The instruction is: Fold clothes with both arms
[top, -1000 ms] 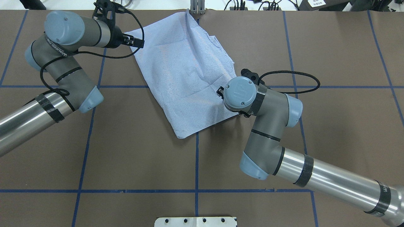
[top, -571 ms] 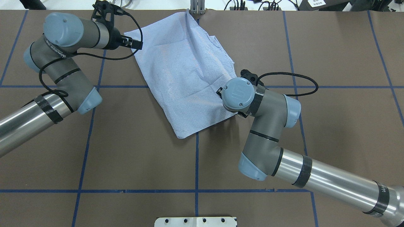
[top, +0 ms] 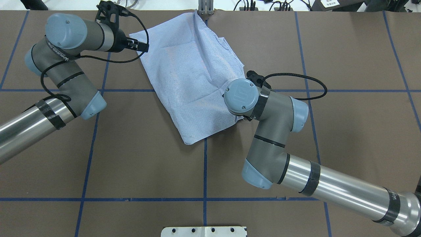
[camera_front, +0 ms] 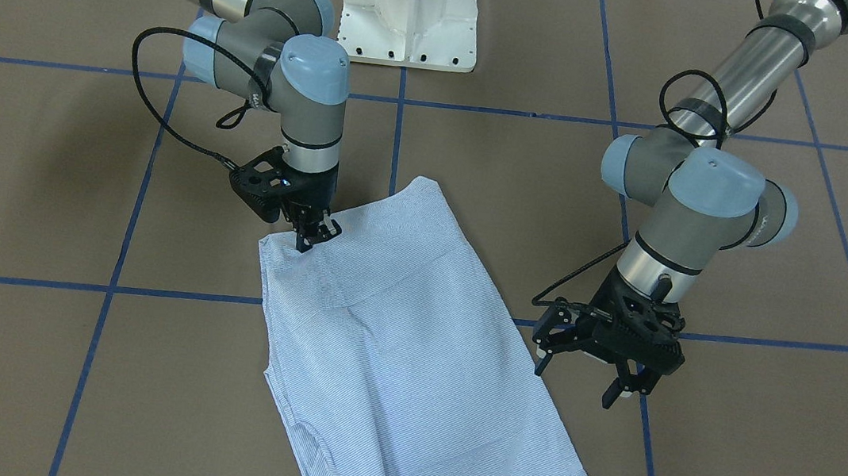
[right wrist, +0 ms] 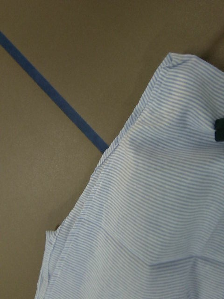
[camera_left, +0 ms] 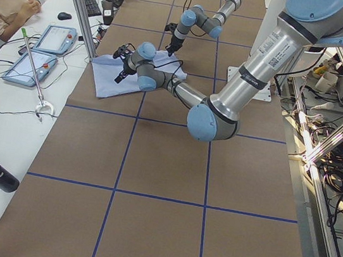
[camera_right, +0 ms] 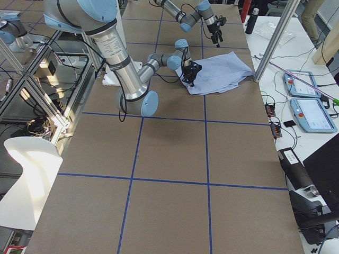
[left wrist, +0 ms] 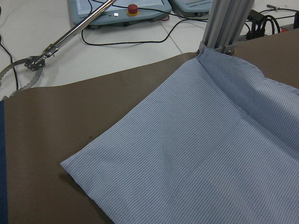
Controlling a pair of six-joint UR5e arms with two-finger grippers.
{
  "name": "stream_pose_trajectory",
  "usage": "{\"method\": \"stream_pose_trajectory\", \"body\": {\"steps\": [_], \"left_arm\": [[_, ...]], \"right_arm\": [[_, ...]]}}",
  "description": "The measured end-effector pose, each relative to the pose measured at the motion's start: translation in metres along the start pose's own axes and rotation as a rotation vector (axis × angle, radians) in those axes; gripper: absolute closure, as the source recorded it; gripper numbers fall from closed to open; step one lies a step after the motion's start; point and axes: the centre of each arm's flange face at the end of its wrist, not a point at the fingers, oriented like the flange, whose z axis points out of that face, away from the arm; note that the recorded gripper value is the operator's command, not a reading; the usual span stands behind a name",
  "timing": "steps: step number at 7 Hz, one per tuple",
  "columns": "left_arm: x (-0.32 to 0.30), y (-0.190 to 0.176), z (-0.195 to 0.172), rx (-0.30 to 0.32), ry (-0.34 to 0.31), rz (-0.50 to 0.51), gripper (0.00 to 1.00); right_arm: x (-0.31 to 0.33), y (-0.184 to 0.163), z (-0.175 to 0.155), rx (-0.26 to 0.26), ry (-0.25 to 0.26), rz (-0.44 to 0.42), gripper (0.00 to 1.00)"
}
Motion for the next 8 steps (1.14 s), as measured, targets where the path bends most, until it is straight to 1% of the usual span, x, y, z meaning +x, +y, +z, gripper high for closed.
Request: {"method": "stream_pose_trajectory", "body": {"steps": [1, 2, 3, 4, 5, 6, 7, 8], "left_arm": [[0.006, -0.001, -0.004, 0.006, 0.011, -0.001, 0.00], [0.013, 0.001, -0.011, 0.007, 0.034, -0.015, 0.00], [0.020, 0.011, -0.021, -0.007, 0.069, -0.033, 0.00], [0.022, 0.025, -0.036, -0.022, 0.105, -0.042, 0.00], [0.023, 0.038, -0.053, -0.036, 0.139, -0.061, 0.00], [0.029, 0.052, -0.065, -0.053, 0.169, -0.087, 0.00], [0.035, 0.064, -0.069, -0.068, 0.186, -0.097, 0.00], [0.037, 0.069, -0.070, -0.075, 0.190, -0.102, 0.00]], "right_arm": [[0.001, 0.001, -0.014, -0.003, -0.007, 0.016, 1.00], [0.011, 0.012, -0.026, -0.003, -0.017, 0.035, 1.00], [0.032, 0.038, -0.039, 0.005, -0.033, 0.031, 1.00], [0.057, 0.066, -0.057, 0.014, -0.032, 0.020, 1.00], [0.077, 0.089, -0.075, 0.026, -0.021, 0.019, 1.00], [0.087, 0.103, -0.086, 0.040, -0.021, 0.011, 1.00], [0.087, 0.103, -0.090, 0.053, -0.026, -0.023, 1.00], [0.077, 0.088, -0.093, 0.071, -0.040, -0.077, 1.00]]}}
